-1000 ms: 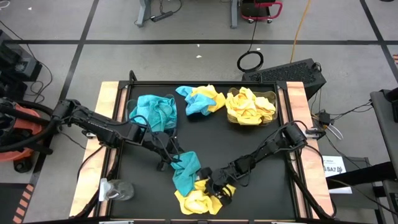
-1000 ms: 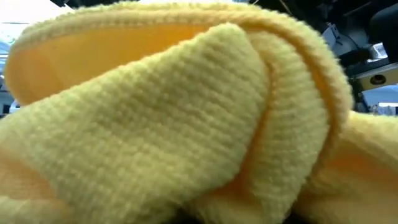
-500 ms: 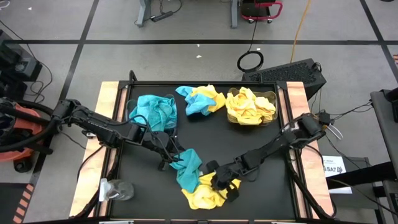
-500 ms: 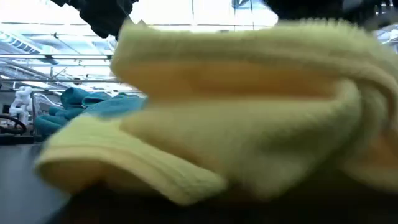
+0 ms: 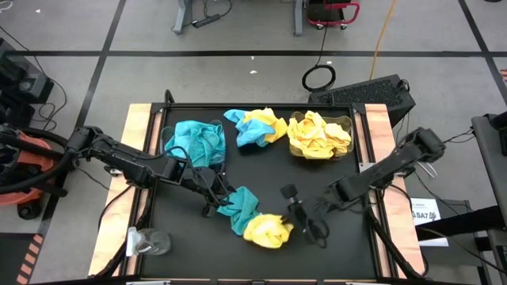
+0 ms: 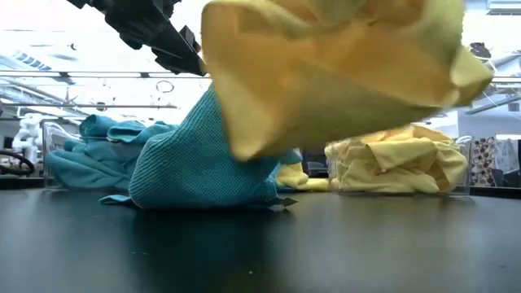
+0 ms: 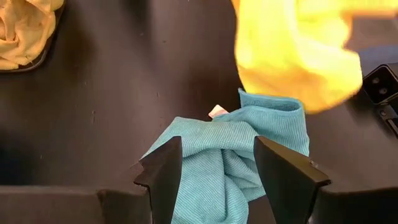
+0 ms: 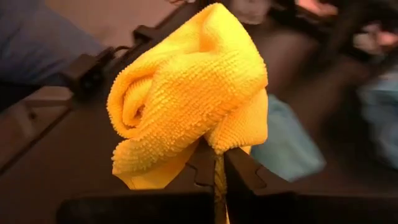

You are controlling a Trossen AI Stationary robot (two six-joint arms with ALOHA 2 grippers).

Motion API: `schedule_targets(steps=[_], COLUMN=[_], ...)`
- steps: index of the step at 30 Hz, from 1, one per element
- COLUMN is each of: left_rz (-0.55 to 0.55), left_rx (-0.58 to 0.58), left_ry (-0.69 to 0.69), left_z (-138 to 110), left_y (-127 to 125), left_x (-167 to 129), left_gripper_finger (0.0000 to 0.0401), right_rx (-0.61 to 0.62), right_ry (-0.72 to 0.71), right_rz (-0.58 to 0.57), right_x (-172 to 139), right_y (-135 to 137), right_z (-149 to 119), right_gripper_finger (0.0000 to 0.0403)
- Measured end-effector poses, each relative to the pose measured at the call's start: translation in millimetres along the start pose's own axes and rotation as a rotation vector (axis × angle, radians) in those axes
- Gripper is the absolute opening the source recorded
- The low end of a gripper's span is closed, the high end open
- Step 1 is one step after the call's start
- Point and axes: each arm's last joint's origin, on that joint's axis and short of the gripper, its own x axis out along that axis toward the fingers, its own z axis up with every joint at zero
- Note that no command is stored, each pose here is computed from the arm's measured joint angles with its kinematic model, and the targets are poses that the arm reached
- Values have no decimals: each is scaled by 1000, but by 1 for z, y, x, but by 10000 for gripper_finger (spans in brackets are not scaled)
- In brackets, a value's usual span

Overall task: Sort microfiber towel by color & place in baskets
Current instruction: Put the yellow microfiber cloth into the right transparent bin

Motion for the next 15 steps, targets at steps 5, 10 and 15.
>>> schedule_targets(steps=[5,10,15], left_rz=[0,0,-1], left_rx=[1,1,3], left_ry=[0,0,0], left_z=[0,0,0], left_y=[0,0,0], left_x=[0,0,0], left_gripper_finger=[206,206,206], right_rx=[-3,17,62], right_ry=[18,65,106], right_rz=[-166,-370,-550], right_x=[-37,-74,-107], right_y=[-8,-17,-25], right_z=[3,-2,-11], right_gripper_finger=[0,0,0])
